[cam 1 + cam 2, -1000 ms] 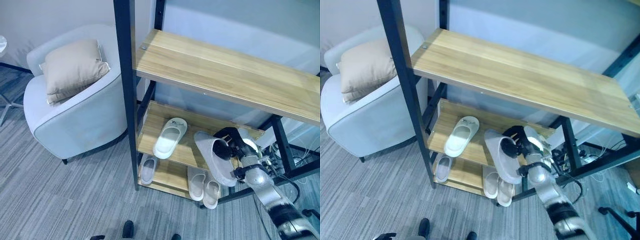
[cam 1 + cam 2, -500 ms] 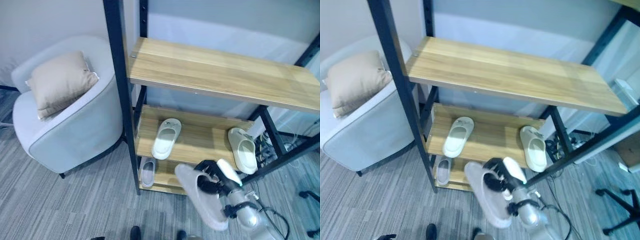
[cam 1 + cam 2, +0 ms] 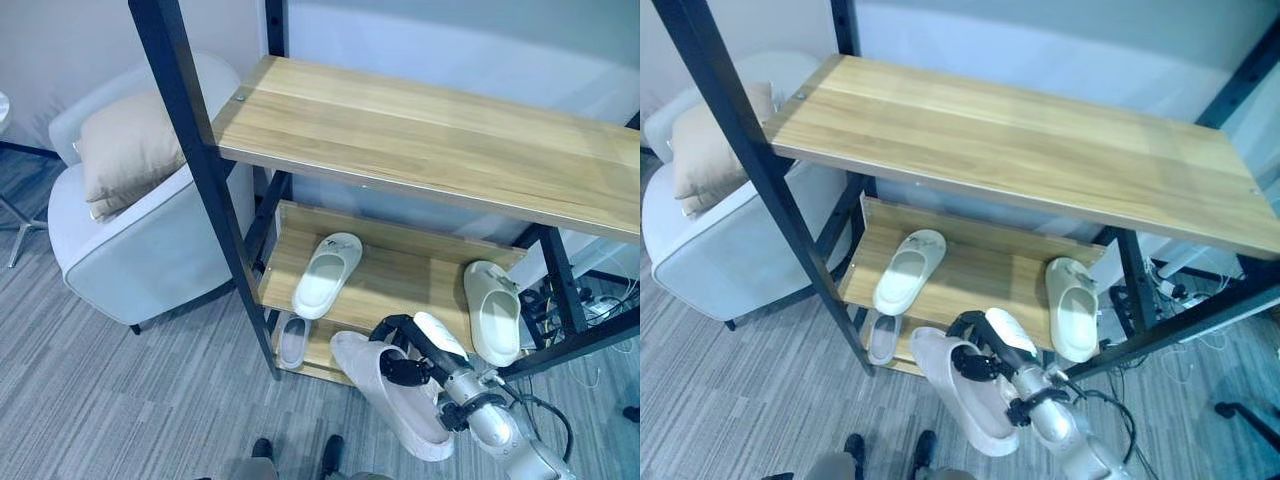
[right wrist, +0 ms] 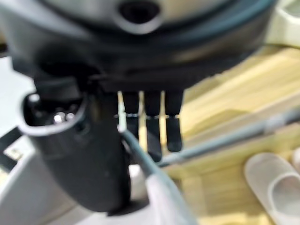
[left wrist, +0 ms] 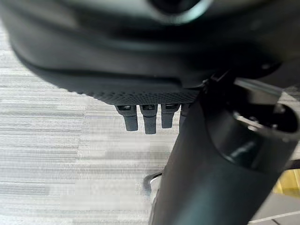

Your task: Arrange the slippers neatly on the shoe rack.

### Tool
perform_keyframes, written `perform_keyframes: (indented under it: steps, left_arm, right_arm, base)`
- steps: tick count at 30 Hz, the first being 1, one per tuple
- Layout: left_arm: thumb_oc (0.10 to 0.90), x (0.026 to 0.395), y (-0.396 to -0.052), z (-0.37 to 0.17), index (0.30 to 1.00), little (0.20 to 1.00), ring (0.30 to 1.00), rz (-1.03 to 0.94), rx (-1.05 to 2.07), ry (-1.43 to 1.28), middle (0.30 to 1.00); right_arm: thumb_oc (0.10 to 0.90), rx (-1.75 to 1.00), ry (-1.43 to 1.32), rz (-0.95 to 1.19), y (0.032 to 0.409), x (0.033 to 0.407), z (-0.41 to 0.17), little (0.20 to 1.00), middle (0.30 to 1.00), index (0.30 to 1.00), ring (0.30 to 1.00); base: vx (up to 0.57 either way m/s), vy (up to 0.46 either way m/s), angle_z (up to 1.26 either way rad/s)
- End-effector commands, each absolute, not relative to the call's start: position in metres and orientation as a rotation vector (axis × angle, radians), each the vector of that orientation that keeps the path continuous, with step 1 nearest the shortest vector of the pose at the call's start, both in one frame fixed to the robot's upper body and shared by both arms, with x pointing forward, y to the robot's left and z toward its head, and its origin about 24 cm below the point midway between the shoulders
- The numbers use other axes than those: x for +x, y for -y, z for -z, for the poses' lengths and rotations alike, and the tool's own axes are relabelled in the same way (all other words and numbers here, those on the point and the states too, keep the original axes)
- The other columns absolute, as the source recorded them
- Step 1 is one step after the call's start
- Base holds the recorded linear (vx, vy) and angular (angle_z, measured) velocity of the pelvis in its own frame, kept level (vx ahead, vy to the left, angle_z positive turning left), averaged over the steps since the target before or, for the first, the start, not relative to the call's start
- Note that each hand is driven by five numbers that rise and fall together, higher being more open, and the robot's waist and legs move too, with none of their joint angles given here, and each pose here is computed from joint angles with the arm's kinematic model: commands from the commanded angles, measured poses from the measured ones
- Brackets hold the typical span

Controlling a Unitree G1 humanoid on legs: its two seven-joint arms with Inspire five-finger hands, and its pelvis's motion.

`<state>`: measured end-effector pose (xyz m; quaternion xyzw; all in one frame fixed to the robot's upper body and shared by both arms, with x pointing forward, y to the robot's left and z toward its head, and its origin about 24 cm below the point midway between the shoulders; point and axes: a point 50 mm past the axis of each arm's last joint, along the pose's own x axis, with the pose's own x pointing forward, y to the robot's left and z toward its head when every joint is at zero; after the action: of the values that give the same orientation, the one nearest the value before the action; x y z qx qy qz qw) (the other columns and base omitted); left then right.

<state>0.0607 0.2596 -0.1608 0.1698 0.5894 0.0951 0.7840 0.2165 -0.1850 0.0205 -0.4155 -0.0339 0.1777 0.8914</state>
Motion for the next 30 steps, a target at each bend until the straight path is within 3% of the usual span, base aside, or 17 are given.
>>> perform_keyframes:
  steps: [1, 10, 20, 30]
  left_arm:
    - [0.8, 0.071, -0.261, 0.159, 0.9, 0.9, 0.9, -0.131, 0.474, -1.249, 0.9]
    - [0.8, 0.104, -0.265, 0.15, 0.9, 0.9, 0.9, -0.176, 0.459, -1.146, 0.9]
    - [0.8, 0.207, -0.263, 0.106, 0.9, 0.9, 0.9, -0.179, 0.478, -0.803, 0.9]
    - [0.8, 0.228, -0.279, 0.083, 0.9, 0.9, 0.9, -0.289, 0.336, -0.659, 0.9]
  right_arm:
    - [0.4, -0.795, 0.347, -0.349, 0.168, 0.228, -0.069, 0.3, 0.3, 0.3, 0.3]
    - [0.4, -0.743, 0.331, -0.384, 0.159, 0.219, -0.067, 0.3, 0.3, 0.3, 0.3]
    - [0.4, -0.804, 0.402, -0.444, 0.136, 0.244, -0.075, 0.3, 0.3, 0.3, 0.3]
    - [0.4, -0.935, 0.434, -0.538, 0.13, 0.256, -0.079, 0.3, 0.3, 0.3, 0.3]
  base:
    - [0.23, 0.32, -0.07]
    - [0.11, 0.22, -0.41]
    - [-0.18, 0.047, -0.42]
    - [-0.09, -0.019, 0.02]
